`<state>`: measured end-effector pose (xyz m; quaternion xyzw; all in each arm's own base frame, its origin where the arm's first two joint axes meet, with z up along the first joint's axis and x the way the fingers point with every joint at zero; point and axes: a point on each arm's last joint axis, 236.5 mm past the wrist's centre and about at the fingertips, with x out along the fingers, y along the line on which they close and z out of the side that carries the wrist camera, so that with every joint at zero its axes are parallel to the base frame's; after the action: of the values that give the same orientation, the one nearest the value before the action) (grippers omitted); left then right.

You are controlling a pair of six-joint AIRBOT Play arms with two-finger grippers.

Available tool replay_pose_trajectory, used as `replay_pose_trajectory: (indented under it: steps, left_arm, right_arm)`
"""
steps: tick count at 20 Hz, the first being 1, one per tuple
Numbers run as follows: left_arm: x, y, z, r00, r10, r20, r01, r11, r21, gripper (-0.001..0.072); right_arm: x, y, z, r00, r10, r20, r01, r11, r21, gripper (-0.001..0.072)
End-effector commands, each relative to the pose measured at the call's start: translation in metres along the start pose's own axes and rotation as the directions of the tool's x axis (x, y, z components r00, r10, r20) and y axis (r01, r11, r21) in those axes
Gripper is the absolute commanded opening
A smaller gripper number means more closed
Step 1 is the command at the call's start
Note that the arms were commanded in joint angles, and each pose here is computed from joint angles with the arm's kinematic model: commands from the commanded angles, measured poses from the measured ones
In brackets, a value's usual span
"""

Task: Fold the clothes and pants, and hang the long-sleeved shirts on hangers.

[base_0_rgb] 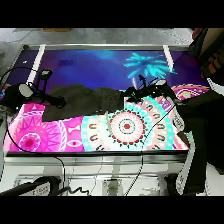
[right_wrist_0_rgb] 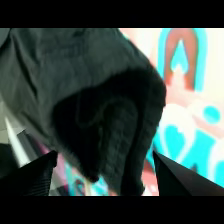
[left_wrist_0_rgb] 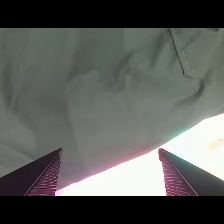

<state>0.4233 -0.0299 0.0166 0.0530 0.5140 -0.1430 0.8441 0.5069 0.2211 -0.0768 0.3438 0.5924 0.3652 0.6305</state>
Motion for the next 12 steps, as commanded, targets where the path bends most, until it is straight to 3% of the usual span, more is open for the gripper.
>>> replay_pose_trajectory:
  steps: [1,12]
  left_arm:
    - [0.0,0.0,0.0,1.0,0.001,0.001,-0.001,1.0,0.0,0.069]
    - [0.0,0.0,0.0,1.0,0.0,0.001,0.0,1.0,-0.001,0.0691]
  right_arm:
    - [-0.017,0.004,-0.018,0.996,0.045,-0.077,-0.044,0.999,0.016,0.0679]
    - [0.047,0.0,-0.023,0.988,-0.131,-0.077,0.125,0.99,-0.07,0.0698]
